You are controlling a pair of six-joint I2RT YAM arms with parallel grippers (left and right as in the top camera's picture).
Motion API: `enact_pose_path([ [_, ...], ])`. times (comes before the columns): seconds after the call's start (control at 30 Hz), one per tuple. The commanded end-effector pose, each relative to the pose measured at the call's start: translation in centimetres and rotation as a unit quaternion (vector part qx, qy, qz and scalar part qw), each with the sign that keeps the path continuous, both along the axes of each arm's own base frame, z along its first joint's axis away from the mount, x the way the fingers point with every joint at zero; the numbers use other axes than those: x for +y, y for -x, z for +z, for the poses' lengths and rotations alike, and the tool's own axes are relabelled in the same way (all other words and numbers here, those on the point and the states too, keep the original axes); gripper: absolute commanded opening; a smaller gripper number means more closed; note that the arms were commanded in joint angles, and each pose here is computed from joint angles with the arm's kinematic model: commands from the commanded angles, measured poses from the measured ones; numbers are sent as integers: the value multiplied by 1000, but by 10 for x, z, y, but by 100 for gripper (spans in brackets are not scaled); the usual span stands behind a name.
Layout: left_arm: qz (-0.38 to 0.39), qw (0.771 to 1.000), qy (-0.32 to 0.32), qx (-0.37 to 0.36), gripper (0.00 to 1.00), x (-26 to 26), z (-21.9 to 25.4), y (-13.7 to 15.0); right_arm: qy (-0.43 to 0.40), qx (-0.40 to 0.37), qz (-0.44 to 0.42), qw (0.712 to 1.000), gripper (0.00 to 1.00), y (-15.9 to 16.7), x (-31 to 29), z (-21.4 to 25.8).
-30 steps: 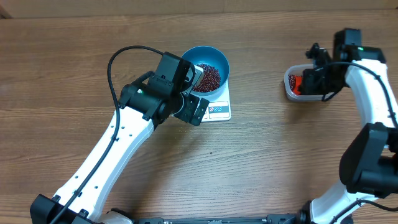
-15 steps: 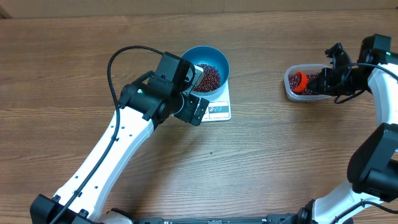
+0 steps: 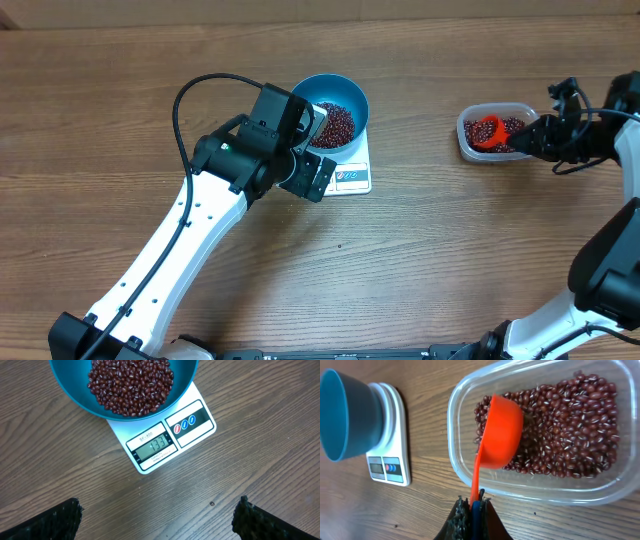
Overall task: Scoop item into bowl and weigh 150g on scale
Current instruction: 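Dip the scoop into the bean tub with the right gripper and fill it, then lift the filled scoop and carry it over the teal bowl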
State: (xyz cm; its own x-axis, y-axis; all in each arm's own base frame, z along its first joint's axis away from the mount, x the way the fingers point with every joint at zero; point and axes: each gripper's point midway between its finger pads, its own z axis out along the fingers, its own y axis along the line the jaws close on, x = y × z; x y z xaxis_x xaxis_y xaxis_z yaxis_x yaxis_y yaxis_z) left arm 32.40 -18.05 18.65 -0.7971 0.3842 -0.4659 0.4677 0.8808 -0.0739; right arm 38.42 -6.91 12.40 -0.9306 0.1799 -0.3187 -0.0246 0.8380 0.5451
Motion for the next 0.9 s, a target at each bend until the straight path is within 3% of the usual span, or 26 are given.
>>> enact_pose_path([
  [0.0,4,1000,9,-8,100,1,7,1,-33,-26,-4,999,4,-2,0,12],
  [0.57,4,1000,9,-8,100,1,7,1,-172,-94,-3,981,4,-2,13,54],
  [0.87,4,1000,9,-8,100,1,7,1,-191,-116,73,972,4,-15,68,84],
])
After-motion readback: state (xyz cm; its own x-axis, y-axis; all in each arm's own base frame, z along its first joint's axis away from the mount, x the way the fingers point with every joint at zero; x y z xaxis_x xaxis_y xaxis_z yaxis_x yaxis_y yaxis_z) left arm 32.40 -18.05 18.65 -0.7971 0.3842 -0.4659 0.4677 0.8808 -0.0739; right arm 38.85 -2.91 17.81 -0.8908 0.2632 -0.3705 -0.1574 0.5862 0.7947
